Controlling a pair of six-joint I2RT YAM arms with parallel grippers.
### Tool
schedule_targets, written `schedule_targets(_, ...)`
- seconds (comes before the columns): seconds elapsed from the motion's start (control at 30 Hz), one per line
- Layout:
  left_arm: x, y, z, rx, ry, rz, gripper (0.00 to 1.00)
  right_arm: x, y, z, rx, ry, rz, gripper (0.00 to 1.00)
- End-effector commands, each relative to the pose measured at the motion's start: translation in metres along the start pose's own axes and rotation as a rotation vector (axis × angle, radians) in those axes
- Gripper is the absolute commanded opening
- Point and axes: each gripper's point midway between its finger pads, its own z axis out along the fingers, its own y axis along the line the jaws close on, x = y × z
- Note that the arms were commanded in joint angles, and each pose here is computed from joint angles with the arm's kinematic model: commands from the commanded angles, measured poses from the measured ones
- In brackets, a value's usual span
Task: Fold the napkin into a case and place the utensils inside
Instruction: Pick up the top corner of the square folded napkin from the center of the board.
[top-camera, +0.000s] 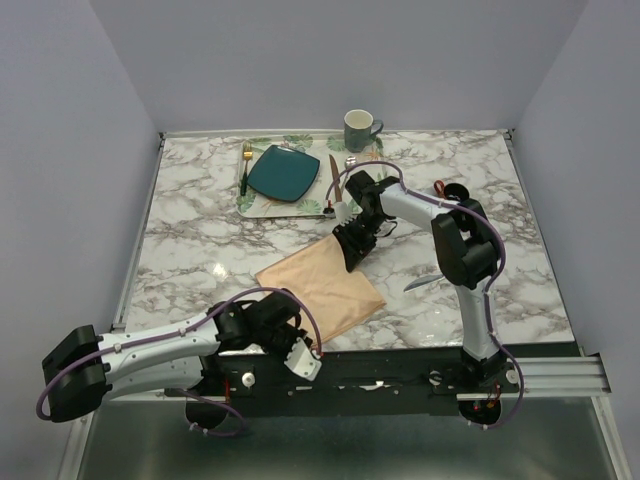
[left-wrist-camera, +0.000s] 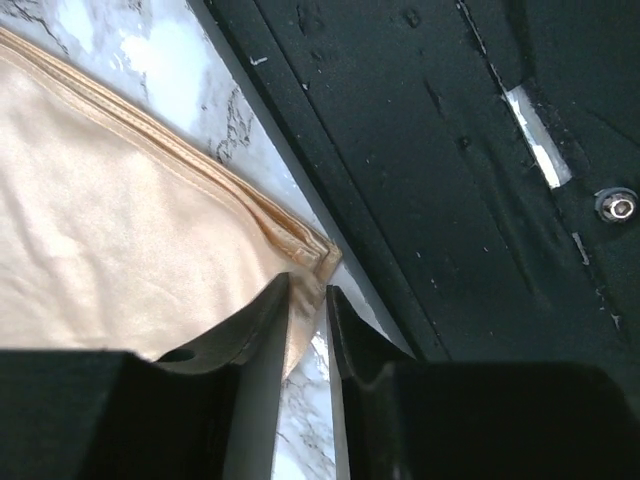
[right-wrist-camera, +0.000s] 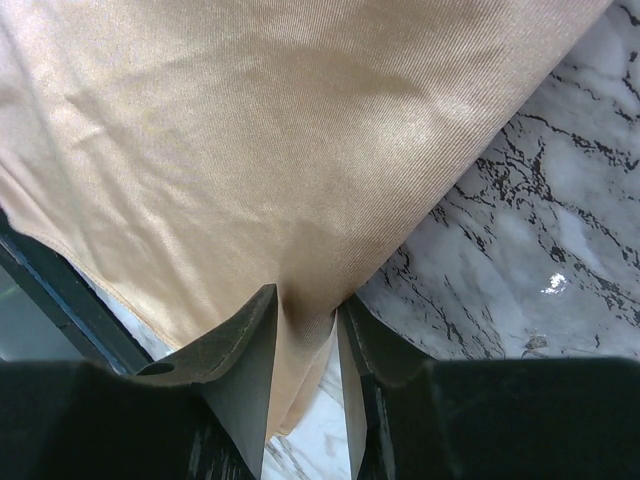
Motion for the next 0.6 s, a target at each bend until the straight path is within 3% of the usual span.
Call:
schedule_targets(0.0, -0.011, 0.014, -0.007, -0.043, -0.014, 0.021, 0.21, 0.002, -0.025, 0.017, 0.072, 0.028, -0.040, 0.39)
schedule_targets(0.23, -0.015, 0.020, -0.011, -0.055, -0.013, 0.030, 0.00, 0.000, -0.021, 0.013, 0.063, 0.026, -0.046, 0.42)
schedule_targets(0.43, -0.027, 0.040, -0.021, -0.101, -0.043, -0.002, 0.00, -0.011, -0.017, -0.003, 0.082, 0.003, -0.042, 0.65)
schedule_targets(0.57, -0.025, 0.073, -0.033, -0.159, -0.059, -0.088, 0.00, -0.018, -0.019, -0.024, 0.059, -0.016, 0.054, 0.81)
